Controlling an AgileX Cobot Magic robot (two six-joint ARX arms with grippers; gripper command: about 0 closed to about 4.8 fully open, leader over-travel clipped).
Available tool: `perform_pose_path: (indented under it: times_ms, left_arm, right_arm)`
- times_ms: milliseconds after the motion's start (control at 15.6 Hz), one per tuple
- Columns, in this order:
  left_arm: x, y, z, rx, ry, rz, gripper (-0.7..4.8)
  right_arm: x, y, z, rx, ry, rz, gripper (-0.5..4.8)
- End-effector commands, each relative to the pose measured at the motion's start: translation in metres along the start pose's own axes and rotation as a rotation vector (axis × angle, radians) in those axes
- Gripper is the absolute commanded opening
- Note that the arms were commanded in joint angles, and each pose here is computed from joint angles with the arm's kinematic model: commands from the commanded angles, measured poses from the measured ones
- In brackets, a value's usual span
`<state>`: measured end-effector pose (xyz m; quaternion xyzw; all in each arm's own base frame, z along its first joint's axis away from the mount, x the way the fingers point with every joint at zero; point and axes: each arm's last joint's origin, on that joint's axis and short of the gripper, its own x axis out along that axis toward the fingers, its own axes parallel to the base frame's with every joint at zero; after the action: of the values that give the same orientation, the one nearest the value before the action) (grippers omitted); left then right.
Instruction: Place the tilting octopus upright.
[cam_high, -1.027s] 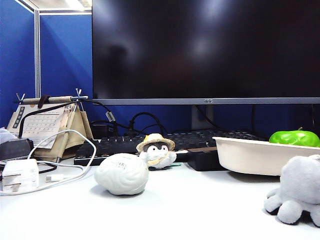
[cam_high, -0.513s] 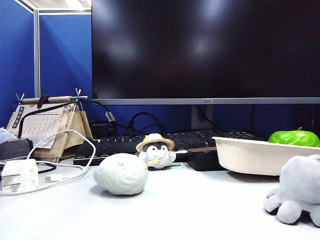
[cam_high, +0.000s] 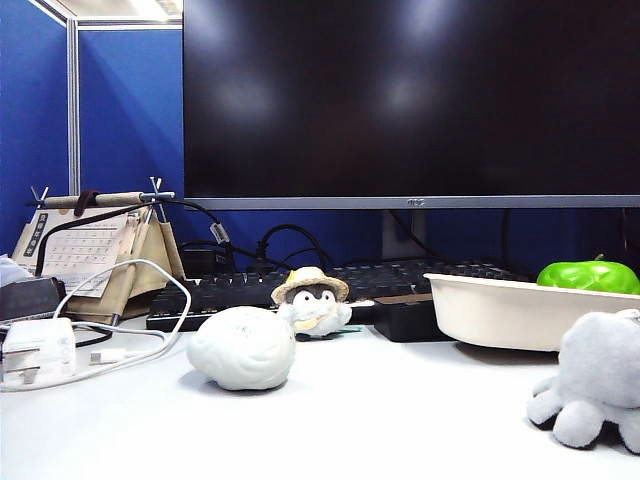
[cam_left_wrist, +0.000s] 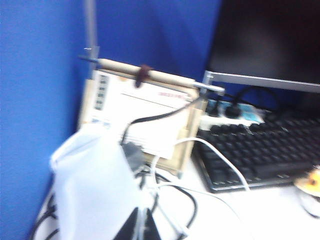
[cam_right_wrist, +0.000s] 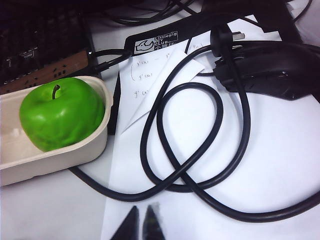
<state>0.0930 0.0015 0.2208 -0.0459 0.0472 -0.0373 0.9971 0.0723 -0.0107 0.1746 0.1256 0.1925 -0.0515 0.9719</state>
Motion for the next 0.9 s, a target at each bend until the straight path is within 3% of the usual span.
perform_pose_path:
  times_ms: [64,898]
  left_arm:
    - [0.001,0.001,-0.003,-0.002,-0.018,0.033,0.18]
    - [0.007,0.005,-0.038,-0.062,-0.055,0.033,0.18]
  right_arm:
    - [-0.001,0.001,0.003,-0.002,-0.021,0.004,0.26]
    - [-0.001,0.001,0.003,-0.002,-0.021,0.003,0.26]
